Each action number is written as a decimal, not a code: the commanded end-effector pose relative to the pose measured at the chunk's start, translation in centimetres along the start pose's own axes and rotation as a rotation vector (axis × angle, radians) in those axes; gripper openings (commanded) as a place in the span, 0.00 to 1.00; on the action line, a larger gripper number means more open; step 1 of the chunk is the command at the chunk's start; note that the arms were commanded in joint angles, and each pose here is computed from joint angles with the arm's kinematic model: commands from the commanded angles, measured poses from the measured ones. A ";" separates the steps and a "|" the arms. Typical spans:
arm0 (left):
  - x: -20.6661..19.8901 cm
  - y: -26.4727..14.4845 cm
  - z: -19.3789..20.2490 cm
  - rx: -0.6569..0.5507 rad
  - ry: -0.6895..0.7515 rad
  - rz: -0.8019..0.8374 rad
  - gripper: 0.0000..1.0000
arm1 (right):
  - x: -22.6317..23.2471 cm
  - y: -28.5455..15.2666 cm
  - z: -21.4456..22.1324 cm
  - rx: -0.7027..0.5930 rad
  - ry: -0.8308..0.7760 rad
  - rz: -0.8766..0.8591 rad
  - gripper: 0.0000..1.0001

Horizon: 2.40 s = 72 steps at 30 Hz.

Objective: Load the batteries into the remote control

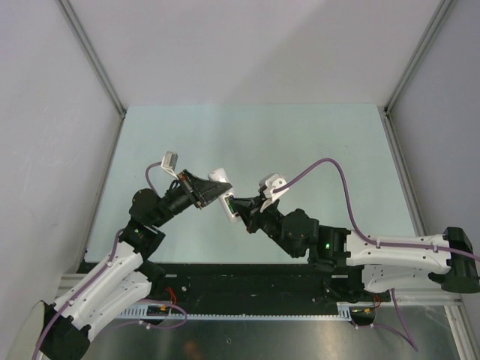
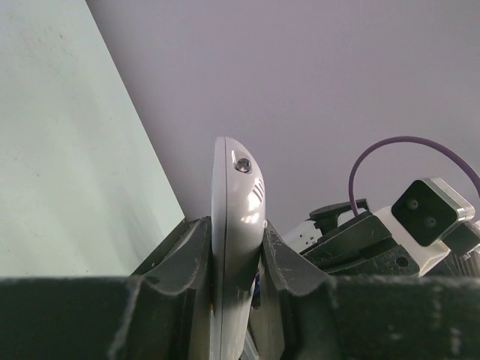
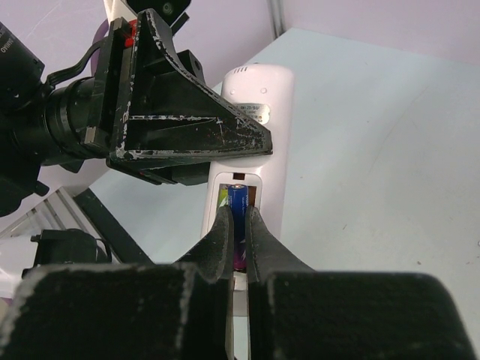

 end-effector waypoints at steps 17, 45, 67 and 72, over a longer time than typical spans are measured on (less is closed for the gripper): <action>-11.2 -3.0 -4.0 -0.166 0.173 0.462 0.00 | -5.4 -2.0 10.7 0.484 -0.197 0.195 0.00; -11.5 -4.1 -4.4 -0.270 0.248 0.461 0.00 | -6.9 -1.9 11.2 0.531 -0.083 0.283 0.00; -11.8 -4.2 -4.6 -0.284 0.245 0.463 0.00 | -7.2 -1.0 10.9 0.479 -0.101 0.304 0.00; -9.0 -3.1 -3.9 -0.242 0.183 0.337 0.00 | -4.4 -1.7 6.1 0.284 -0.098 0.185 0.00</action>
Point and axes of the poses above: each gripper's point midway between its finger pads, its own y axis out along the fingers, its own x axis along the line the jaws close on, z = x × y, the point moved 7 cm from there along -y, back along the fingers, and after that the axes turned 12 degrees about y, right-handed, at the moved point
